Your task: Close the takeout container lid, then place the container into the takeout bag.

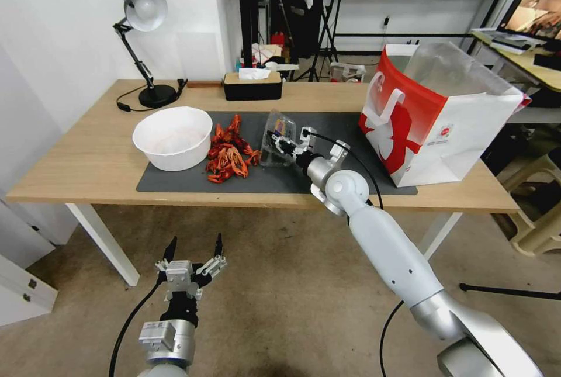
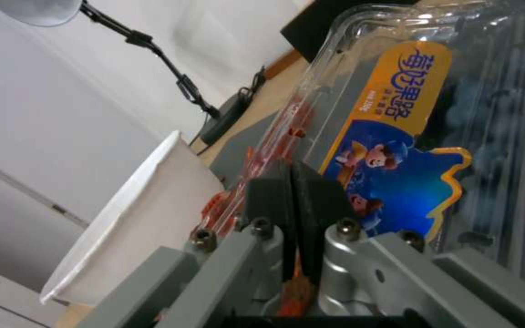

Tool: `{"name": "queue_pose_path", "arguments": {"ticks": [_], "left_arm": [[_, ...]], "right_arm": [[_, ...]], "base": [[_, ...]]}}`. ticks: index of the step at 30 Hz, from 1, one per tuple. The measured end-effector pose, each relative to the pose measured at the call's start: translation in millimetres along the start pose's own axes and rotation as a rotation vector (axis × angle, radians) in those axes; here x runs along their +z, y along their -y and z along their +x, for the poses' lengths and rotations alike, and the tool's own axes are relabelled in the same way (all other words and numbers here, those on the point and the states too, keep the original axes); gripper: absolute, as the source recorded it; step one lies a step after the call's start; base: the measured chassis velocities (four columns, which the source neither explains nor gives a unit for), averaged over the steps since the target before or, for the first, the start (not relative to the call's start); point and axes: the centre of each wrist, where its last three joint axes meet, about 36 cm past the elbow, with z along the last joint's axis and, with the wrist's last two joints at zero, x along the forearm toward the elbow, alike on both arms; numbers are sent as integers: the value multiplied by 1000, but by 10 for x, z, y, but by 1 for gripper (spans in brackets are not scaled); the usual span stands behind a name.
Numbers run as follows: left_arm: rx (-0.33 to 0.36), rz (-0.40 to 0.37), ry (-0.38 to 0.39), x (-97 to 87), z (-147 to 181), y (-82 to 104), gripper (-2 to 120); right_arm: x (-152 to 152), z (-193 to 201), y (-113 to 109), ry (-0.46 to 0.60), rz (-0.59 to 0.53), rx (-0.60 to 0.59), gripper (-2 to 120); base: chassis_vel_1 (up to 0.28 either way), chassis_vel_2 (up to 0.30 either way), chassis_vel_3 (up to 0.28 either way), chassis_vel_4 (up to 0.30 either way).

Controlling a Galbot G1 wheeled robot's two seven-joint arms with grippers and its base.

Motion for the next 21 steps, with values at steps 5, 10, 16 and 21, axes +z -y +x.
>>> {"name": "queue_pose_path", "arguments": {"ticks": [5, 10, 16, 21], "left_arm": [[2, 0, 2, -3, -8, 4, 100], [5, -1, 2, -8, -13, 1, 100], [15, 7, 1, -56, -58, -2, 100], [21, 16, 1, -105, -102, -19, 100]], "right_arm": [[1, -7, -7, -6, -4, 12, 0], [-7, 2, 3, -13, -2, 28, 0], [-53, 40, 17, -36, 4, 59, 0], [-97, 66, 19, -48, 13, 70, 0]], "base": [[0, 0, 0, 0], [0, 0, 0, 0], [0, 0, 0, 0], [0, 0, 0, 0]]}}
